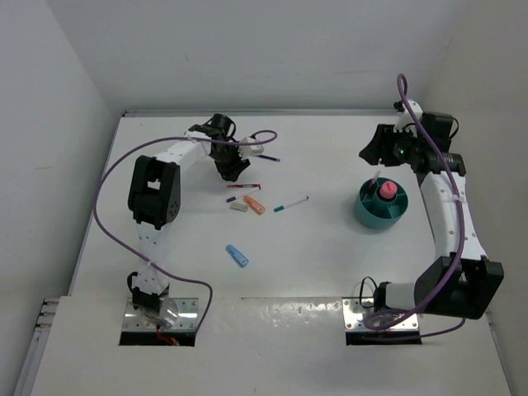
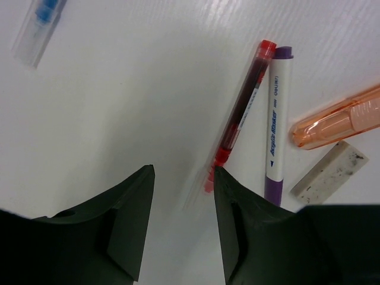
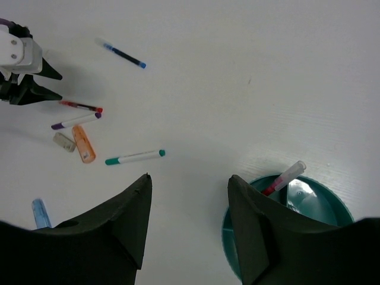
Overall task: Sort the stationery into containers
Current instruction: Place the pen in the storage box, then pick up the pen from the center of the board.
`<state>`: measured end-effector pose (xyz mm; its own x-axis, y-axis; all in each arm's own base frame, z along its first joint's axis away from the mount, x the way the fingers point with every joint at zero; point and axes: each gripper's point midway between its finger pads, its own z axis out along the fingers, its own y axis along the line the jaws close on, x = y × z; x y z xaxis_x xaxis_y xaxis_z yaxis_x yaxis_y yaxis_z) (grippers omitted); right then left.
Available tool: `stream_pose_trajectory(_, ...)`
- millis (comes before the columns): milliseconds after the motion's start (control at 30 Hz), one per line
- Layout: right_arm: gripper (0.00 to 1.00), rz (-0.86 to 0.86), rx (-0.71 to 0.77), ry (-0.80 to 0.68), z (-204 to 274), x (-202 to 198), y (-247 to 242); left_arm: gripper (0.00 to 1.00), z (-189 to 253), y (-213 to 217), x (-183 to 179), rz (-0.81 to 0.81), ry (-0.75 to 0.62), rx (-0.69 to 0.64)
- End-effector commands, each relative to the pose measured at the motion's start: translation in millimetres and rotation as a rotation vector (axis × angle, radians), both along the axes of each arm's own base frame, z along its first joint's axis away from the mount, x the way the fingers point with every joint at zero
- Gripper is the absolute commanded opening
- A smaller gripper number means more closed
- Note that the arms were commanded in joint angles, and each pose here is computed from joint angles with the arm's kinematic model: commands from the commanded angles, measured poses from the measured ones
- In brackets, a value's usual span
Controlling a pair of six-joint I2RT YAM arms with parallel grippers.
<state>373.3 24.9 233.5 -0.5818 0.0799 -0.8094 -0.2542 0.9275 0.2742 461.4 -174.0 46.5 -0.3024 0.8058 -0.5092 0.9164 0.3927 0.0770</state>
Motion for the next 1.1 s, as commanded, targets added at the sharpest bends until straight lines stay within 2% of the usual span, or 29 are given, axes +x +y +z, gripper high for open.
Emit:
stream_pose_trajectory(0, 0.53, 0.028, -0.008, -0.048, 16, 5, 3, 0.51, 11, -19, -8, -0.085, -0.013, -0.029)
stream_pose_trajectory(567, 0.54, 0.030, -0.012, -0.023, 9, 3, 2, 0.53, -13, -42, -17, -0.148, 0.030, -0.001)
stream_pose_trajectory(767, 0.54, 0.026, -0.008, -0.019, 8, 3, 1, 0.48, -26, -42, -17, -0.147, 0.031, 0.029)
stream_pose_trajectory(1033, 0.53, 0.032, -0.006, -0.028, 13, 2, 2, 0.26, -41, -35, -13, -0.146, 0.018, 0.101)
stream_pose_trajectory(1067, 0.53, 0.033, -0.004, -0.030, 13, 1, 3, 0.15, -42, -35, -14, -0.145, 0.019, 0.103)
